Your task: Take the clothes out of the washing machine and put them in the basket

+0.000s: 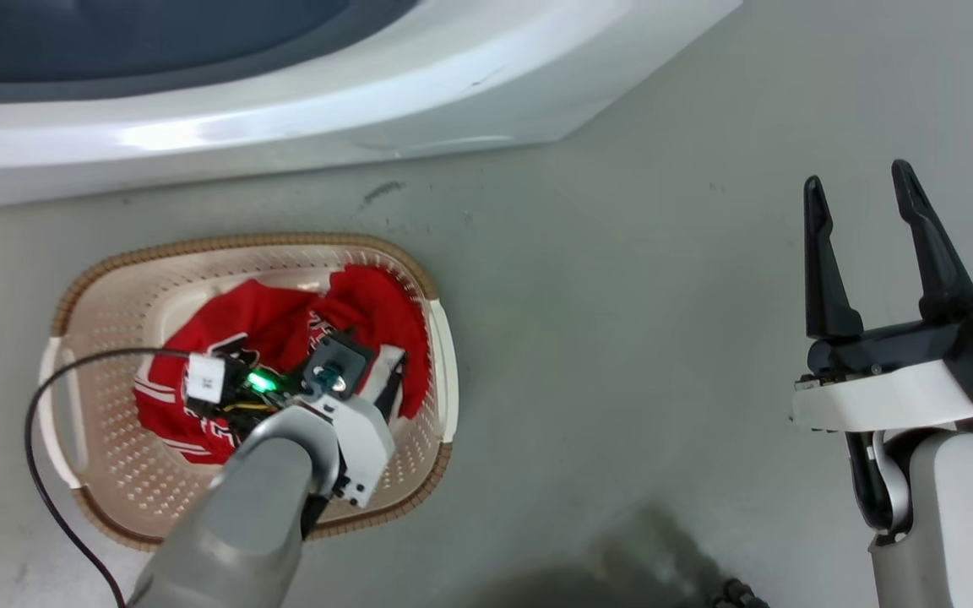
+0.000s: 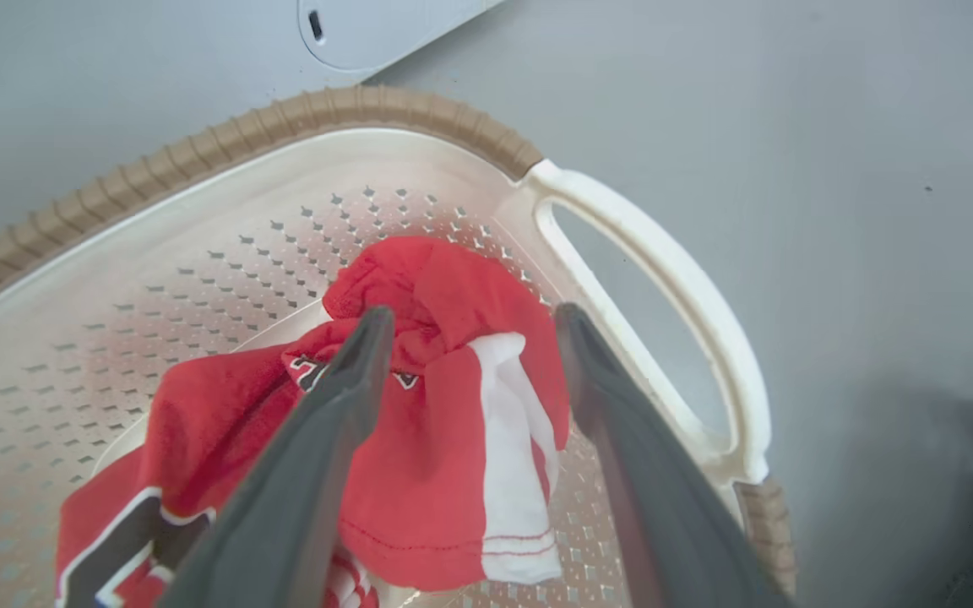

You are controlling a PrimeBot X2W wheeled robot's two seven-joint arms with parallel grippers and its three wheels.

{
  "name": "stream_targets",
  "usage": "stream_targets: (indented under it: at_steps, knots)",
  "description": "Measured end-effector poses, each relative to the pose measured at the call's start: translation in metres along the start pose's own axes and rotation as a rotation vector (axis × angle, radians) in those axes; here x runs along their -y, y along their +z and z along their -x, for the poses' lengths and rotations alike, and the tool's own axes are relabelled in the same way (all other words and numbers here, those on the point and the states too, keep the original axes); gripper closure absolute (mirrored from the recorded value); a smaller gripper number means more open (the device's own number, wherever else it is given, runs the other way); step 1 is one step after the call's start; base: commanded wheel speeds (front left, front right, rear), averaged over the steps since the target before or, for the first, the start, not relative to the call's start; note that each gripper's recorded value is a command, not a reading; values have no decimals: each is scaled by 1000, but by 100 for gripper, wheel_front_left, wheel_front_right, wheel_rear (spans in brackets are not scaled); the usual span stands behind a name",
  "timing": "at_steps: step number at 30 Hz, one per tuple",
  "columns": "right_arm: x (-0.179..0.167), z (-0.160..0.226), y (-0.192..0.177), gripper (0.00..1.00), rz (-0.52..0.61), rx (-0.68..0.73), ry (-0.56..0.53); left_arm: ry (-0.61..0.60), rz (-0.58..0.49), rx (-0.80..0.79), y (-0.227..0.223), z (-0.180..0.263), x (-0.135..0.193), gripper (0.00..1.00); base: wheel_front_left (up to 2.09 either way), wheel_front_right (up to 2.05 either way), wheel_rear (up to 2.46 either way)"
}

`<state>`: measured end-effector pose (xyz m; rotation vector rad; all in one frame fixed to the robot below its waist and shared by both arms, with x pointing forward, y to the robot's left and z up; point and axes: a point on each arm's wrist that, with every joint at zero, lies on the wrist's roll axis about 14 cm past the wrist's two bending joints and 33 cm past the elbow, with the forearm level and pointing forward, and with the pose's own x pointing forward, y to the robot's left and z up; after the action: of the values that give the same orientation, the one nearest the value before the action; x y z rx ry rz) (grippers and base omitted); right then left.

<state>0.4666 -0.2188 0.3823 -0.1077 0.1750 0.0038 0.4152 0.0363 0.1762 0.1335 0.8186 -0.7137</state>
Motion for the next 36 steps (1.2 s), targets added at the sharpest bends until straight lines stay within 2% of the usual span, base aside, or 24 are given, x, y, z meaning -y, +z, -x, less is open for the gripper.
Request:
stream_targets:
  at_steps: [5, 12, 17, 24, 31, 36]
  knots:
    - [2, 10, 20, 0, 5, 37, -6, 11, 7, 103, 30, 26, 10, 0, 0, 0, 0]
    - [3, 31, 51, 0, 5, 100, -12, 88, 16, 292, 85, 77, 4, 0, 0, 0, 0]
    - [3, 49, 67, 0, -2, 135, -17, 171, -24, 459, 132, 125, -11, 0, 0, 0, 0]
    - [-8, 67, 91, 0, -18, 197, 10, 356, 11, 691, 173, 209, -34, 0, 0, 0, 0]
    - [-20, 84, 104, 0, -23, 235, 46, 534, 69, 832, 170, 280, -41, 0, 0, 0, 0]
    - [-26, 101, 110, 0, -24, 256, 64, 615, 121, 885, 155, 312, -34, 0, 0, 0, 0]
